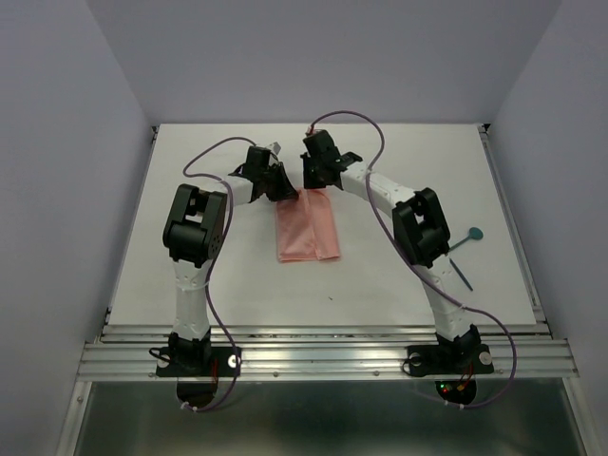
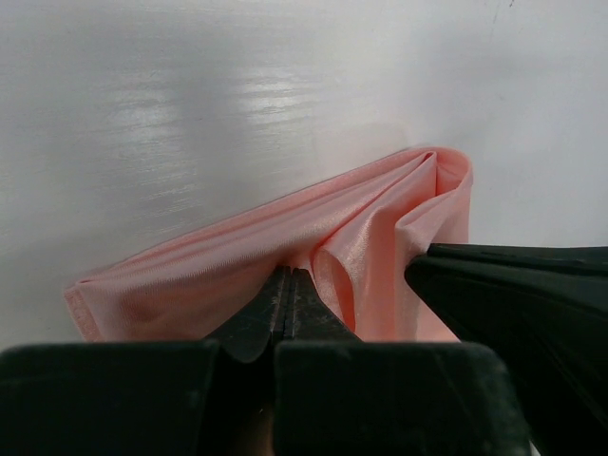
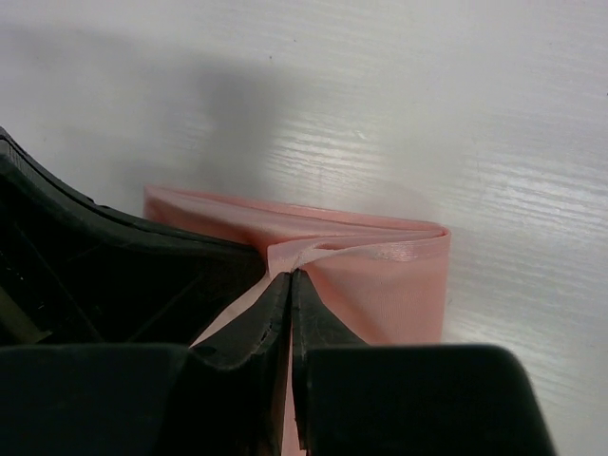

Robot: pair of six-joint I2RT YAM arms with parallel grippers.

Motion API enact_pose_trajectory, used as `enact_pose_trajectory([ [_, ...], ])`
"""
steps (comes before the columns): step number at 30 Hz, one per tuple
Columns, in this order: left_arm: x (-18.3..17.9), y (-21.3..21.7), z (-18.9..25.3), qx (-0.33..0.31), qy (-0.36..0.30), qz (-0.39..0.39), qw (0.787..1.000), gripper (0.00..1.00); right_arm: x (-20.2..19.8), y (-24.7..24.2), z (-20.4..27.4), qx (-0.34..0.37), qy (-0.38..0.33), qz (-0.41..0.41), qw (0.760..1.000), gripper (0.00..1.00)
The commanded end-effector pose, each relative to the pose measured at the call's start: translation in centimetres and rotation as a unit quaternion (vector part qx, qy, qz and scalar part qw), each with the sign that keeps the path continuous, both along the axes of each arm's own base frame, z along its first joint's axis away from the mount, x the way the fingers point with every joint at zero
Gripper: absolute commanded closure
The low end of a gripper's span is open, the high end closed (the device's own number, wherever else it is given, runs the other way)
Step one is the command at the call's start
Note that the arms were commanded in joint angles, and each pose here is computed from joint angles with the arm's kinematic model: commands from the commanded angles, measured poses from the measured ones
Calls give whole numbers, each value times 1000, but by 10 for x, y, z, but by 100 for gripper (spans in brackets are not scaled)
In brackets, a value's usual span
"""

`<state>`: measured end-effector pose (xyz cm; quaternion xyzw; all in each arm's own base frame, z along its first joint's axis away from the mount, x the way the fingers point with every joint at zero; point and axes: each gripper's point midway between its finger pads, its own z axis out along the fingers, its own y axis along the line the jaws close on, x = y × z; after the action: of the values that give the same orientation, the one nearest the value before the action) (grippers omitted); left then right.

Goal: Fold the napkin into a case and place the utensils inside
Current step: Smooth out the 2/3-rectangle-folded napkin at the center of the board.

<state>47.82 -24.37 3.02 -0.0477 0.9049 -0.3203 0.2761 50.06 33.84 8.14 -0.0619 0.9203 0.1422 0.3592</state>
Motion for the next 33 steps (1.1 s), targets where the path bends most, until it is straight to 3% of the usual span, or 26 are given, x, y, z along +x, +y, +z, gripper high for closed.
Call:
enact_pose_trajectory([
  [1, -6, -1, 3, -2, -1, -9, 1000, 100, 3, 13, 5, 4, -10, 16, 1000, 93],
  [6, -6, -1, 3, -2, 0, -9, 1000, 100, -2, 17, -4, -3, -2, 24, 1000, 92],
  [12, -7, -1, 1, -2, 2, -10, 1000, 100, -3, 15, -10, -9, 2, 23, 1000, 70],
  [17, -6, -1, 1, -3, 1, -9, 1000, 100, -3, 14, -8, -11, -1, 24, 1000, 65],
  [25, -8, -1, -2, -3, 4, -9, 1000, 100, -6, 20, -12, -28, -8, 37, 999, 59],
  [33, -8, -1, 1, -4, 2, -9, 1000, 100, -5, 17, -25, -63, -16, 24, 998, 64],
])
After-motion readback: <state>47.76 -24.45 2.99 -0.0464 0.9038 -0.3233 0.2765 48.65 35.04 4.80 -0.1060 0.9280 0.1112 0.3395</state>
